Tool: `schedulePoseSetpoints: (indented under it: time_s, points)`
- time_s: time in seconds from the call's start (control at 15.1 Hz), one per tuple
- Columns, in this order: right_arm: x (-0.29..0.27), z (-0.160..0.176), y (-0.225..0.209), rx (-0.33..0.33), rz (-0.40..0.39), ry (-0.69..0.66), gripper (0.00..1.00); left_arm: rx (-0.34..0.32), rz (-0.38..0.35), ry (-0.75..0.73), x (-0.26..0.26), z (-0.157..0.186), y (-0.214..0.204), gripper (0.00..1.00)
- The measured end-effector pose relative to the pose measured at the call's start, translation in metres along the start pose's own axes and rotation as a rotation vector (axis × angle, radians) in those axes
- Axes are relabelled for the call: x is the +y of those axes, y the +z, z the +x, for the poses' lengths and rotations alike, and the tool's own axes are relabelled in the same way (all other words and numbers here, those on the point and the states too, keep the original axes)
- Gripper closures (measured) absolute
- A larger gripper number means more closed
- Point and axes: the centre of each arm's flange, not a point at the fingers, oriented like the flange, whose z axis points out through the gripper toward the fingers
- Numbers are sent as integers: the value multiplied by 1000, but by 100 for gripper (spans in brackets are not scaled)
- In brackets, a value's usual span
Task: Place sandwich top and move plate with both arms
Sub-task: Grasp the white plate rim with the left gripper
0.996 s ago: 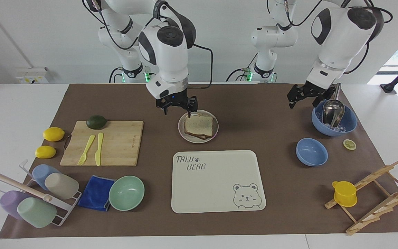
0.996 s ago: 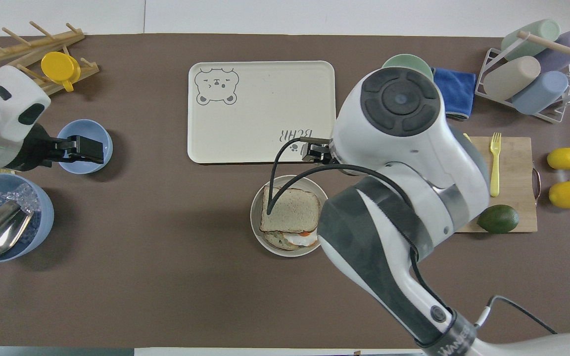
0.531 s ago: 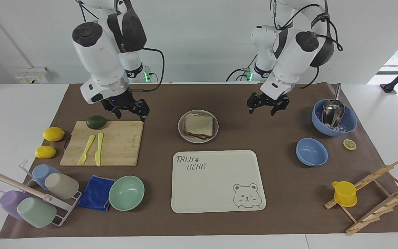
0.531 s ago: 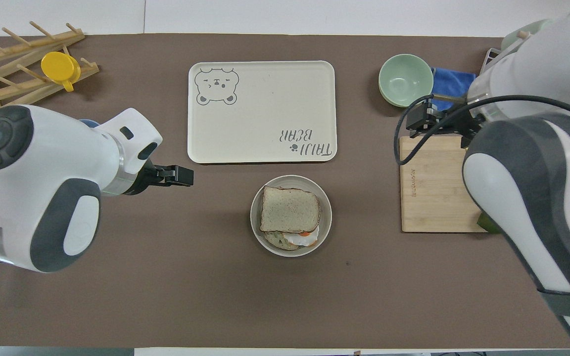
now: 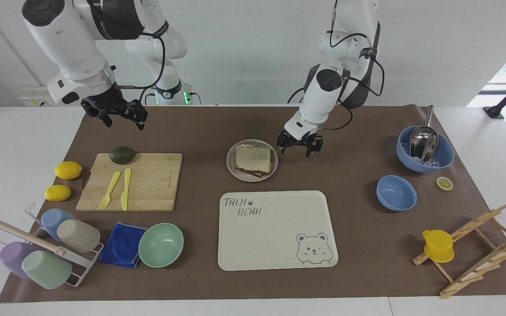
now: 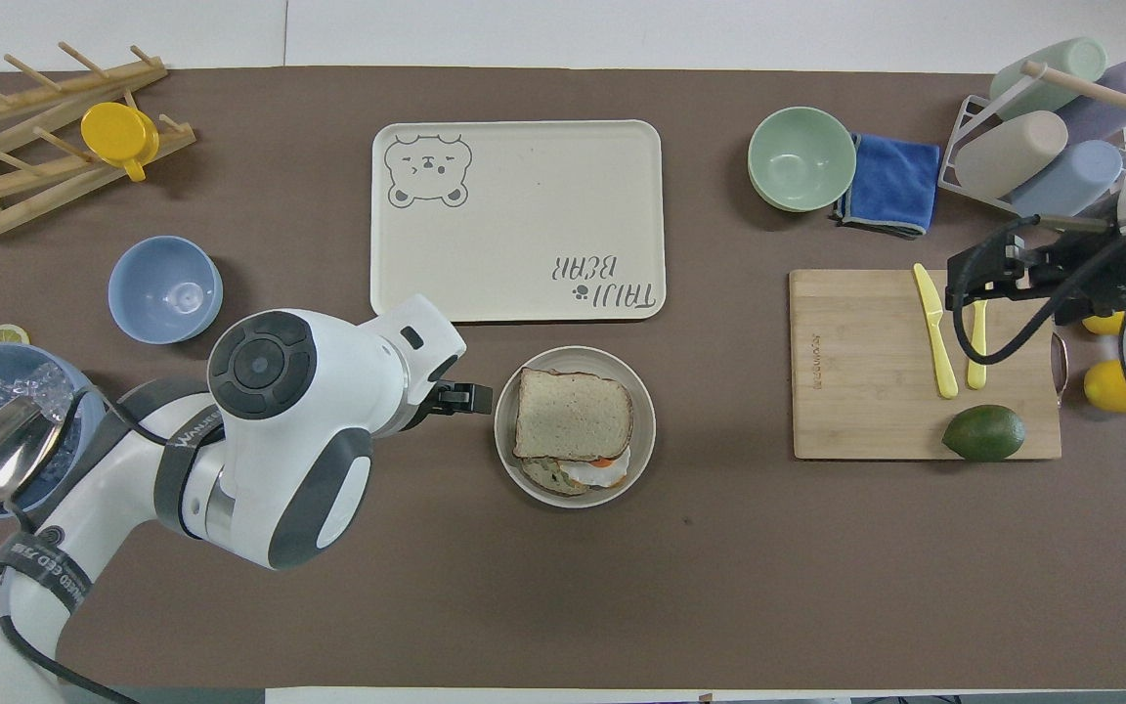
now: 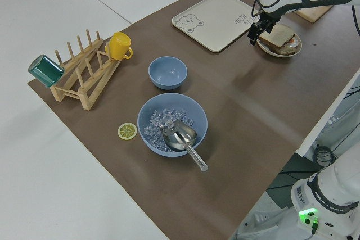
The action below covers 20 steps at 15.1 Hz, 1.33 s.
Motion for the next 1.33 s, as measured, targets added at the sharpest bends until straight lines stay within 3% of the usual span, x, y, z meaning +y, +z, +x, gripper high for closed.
schedulePoseSetpoints:
  time_s: [0.33, 0.53, 0.73, 1.33]
  points:
    - [3, 0, -1, 1, 0, -11, 0, -24, 8, 24, 12, -6, 39, 8]
    - [4, 0, 0, 0, 0, -9, 0, -31, 10, 22, 11, -5, 47, 11]
    - [6, 1, 0, 0, 0, -7, 0, -35, 0, 10, 11, -5, 49, 20]
    - [43, 6, -1, 0, 5, 1, 0, -30, -25, 8, 24, -8, 63, 26]
